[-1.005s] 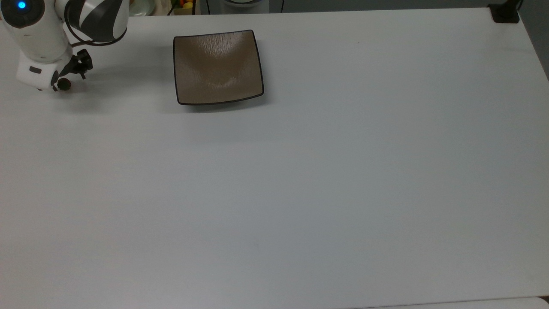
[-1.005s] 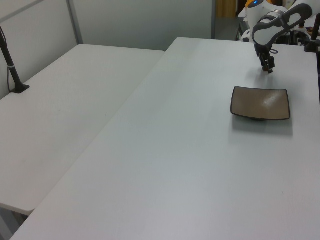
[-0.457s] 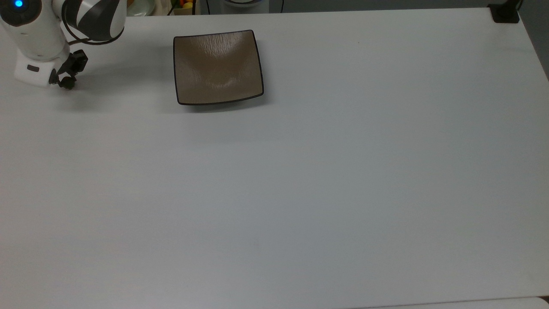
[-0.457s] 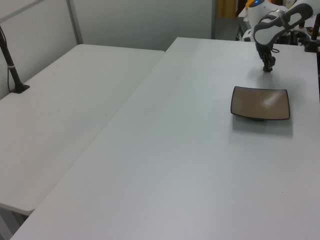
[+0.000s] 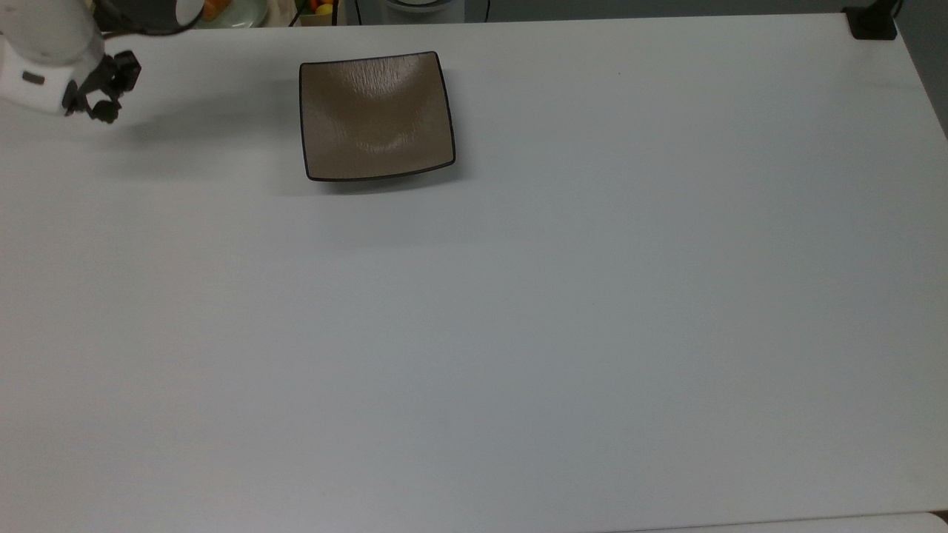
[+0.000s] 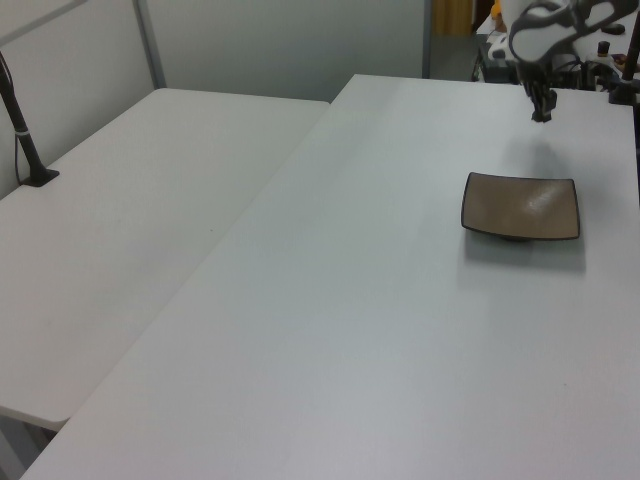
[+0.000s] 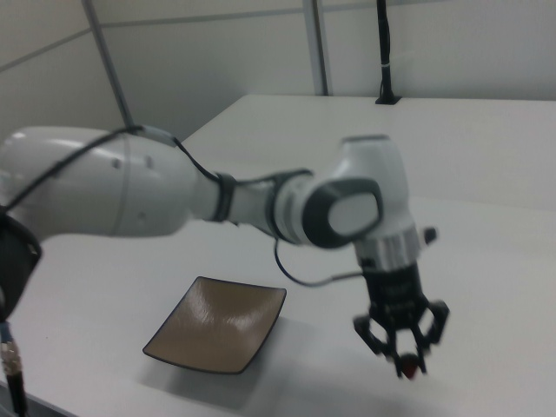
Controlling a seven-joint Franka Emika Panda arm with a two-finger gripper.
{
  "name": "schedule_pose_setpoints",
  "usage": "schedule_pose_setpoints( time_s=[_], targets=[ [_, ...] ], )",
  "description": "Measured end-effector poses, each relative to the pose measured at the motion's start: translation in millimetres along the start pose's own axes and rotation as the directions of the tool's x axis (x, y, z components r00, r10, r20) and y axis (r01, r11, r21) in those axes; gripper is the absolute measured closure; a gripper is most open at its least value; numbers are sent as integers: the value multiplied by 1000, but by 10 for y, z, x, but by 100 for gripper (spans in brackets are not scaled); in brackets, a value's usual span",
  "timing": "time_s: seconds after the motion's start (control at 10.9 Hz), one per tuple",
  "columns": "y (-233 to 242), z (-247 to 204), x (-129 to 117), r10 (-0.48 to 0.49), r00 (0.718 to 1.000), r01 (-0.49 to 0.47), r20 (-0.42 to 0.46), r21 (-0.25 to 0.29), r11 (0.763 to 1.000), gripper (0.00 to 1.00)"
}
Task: Strawberries on a ceramic plate
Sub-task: 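Lift the strawberry and carry it over the brown plate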
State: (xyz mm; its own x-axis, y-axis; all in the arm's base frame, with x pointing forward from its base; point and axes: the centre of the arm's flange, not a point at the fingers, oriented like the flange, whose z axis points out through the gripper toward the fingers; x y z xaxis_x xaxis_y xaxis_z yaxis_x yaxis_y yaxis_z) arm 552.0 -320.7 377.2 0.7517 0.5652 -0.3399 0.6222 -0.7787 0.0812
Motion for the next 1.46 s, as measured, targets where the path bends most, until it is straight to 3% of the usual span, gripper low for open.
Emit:
schedule_pose_setpoints(
  time_s=[0.46,0.82,1.19,1.46],
  targets=[
    [-649,-1086,221,19,999,-16,-51,66,998,68],
    [-1246,-1666,447,47,994,-32,-98,144,989,68],
    [-2031,-2073,967,127,990,-115,-61,175,978,68],
    [-2462,-2015,1383,239,971,-231,-13,213,950,68]
  ],
)
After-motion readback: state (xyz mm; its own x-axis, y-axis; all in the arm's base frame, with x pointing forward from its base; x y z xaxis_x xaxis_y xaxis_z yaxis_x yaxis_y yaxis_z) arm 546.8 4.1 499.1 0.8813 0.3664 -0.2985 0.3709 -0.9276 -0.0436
